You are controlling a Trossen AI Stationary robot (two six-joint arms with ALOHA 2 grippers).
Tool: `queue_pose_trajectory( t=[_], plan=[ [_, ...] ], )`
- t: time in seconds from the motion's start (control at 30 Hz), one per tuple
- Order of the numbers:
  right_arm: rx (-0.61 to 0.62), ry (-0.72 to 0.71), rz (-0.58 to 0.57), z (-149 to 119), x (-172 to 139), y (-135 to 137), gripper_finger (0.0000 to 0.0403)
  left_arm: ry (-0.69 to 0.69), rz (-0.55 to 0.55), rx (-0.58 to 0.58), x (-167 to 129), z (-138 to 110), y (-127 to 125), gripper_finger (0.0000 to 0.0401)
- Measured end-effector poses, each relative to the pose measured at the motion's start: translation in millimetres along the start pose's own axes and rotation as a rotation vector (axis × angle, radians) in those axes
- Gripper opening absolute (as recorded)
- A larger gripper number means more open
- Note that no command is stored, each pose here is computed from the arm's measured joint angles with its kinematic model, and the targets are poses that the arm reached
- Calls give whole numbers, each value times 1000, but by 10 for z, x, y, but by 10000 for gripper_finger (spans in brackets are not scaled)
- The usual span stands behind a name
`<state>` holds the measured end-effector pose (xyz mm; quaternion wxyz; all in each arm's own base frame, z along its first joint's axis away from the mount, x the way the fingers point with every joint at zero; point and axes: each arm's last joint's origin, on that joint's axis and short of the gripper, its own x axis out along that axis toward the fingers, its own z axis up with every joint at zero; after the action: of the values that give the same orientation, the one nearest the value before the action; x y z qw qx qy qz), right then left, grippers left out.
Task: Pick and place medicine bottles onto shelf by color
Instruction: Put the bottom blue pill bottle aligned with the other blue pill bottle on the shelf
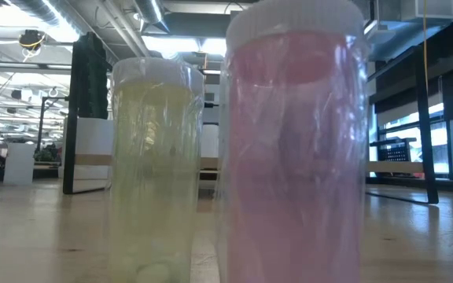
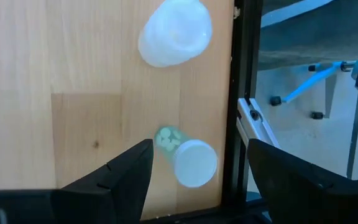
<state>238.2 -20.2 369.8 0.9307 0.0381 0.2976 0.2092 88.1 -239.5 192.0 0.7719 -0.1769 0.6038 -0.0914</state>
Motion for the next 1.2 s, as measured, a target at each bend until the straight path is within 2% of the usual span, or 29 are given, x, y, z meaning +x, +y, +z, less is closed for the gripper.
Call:
queue_pose_trajectory(
  t=[0.43,1.2],
  plan=[
    [5,0,0,0,0,0,195,-1,62,-4,224,-75,-19,255],
    [3,0,0,0,0,0,195,0,60,-4,228,-74,-21,255]
  ],
)
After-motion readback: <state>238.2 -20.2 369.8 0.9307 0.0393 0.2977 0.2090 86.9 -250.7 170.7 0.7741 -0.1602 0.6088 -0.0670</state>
